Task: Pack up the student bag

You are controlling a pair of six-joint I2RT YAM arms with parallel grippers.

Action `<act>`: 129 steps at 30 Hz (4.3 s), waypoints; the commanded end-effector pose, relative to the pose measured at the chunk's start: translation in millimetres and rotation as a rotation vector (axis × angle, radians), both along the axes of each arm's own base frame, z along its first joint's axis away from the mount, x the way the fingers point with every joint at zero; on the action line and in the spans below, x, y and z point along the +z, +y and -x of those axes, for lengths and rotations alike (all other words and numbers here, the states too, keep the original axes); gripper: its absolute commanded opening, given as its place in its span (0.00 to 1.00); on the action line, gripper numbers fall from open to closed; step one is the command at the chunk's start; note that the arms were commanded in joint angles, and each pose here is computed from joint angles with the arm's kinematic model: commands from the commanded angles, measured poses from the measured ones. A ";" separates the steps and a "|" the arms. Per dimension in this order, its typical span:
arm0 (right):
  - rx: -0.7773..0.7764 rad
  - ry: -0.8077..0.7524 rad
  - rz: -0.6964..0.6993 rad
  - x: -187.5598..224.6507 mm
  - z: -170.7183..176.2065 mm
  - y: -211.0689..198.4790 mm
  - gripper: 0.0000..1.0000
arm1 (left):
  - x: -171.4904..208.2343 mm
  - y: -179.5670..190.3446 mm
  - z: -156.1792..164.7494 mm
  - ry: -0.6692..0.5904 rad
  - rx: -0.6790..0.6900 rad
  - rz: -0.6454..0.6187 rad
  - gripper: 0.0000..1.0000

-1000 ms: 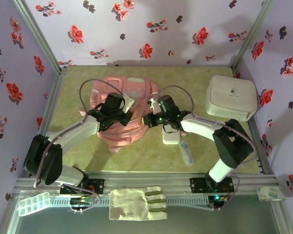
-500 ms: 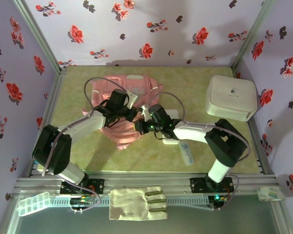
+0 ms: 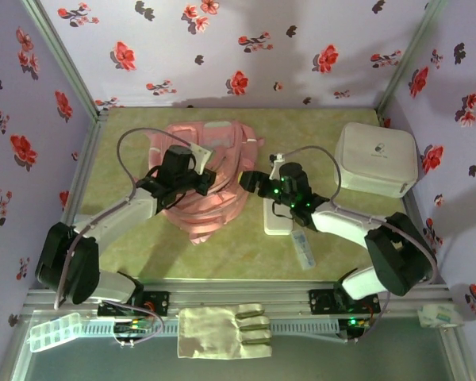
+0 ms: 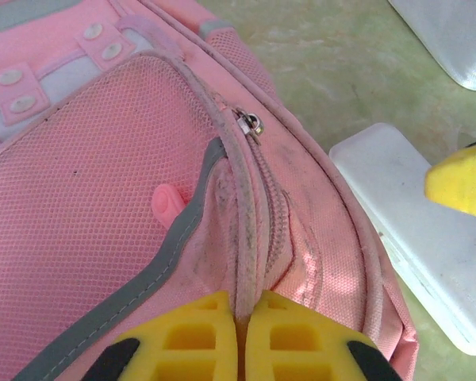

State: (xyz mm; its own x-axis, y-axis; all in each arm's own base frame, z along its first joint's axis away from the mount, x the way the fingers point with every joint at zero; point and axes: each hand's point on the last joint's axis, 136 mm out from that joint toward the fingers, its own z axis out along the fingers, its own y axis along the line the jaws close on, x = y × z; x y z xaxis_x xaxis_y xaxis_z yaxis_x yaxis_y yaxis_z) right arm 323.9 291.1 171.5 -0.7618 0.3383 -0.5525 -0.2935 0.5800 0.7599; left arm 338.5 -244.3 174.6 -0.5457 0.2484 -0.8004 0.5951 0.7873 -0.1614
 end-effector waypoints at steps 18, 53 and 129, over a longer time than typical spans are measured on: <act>-0.088 0.298 -0.175 13.3 -43.3 36.9 0.78 | 47.7 -13.5 -2.0 -0.123 -0.060 0.108 0.00; 0.037 0.343 -0.289 12.8 -54.3 80.2 0.25 | -9.2 27.0 71.1 0.245 0.315 0.097 0.60; -0.063 0.384 -0.325 -3.3 -40.1 36.2 0.56 | -7.6 -5.4 69.1 0.214 0.209 0.039 0.00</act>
State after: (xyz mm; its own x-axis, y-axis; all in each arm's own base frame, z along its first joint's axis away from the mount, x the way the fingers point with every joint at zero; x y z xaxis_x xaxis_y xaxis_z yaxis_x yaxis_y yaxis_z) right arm 370.6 328.5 144.4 -0.8688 0.4868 -0.0907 0.0970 0.3469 0.9329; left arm 257.8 -207.5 129.4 -0.8085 0.0675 -0.5846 0.2353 0.9476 -0.2160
